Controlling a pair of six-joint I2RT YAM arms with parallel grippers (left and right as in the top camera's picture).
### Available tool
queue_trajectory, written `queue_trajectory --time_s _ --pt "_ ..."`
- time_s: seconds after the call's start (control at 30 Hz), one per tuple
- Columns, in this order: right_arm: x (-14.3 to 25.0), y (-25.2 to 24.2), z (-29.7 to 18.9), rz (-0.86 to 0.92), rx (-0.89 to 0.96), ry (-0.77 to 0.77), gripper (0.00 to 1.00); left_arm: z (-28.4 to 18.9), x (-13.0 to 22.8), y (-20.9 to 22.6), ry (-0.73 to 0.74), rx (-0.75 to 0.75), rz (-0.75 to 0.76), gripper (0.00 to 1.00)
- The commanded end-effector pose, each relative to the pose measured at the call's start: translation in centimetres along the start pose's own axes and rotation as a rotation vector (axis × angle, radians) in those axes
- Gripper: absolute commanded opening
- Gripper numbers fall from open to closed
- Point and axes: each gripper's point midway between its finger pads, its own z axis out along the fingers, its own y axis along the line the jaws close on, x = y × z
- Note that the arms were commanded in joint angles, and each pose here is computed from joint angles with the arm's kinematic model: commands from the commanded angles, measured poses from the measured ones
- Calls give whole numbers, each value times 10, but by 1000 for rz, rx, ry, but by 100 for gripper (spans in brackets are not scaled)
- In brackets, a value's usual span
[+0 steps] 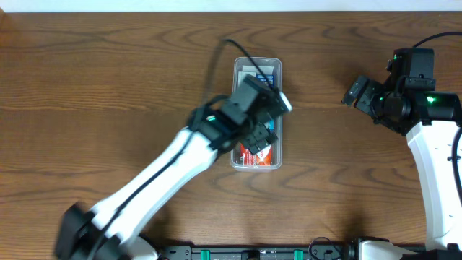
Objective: Pack container
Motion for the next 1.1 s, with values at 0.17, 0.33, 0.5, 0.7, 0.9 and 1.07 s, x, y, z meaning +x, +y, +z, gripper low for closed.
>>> queue_trajectory --time_s 0.17,0.33,0.5,0.7,0.9,1.07 --pt "-2 0 -6 11 -8 -15 99 -99 70 121 13 -469 -703 98" --pt "-2 0 -6 11 -8 -15 99 -127 134 176 61 -631 -1004 98" --pt "-2 0 -6 11 -9 -15 99 -141 170 201 82 -683 -1137 98" --pt "-2 0 -6 11 -9 -15 99 -150 187 209 95 -720 -1184 98" --pt "-2 0 -6 11 -9 -15 99 -150 187 209 95 -720 -1184 98" --pt "-2 0 -6 11 -8 -15 99 -150 187 209 95 -720 -1184 98"
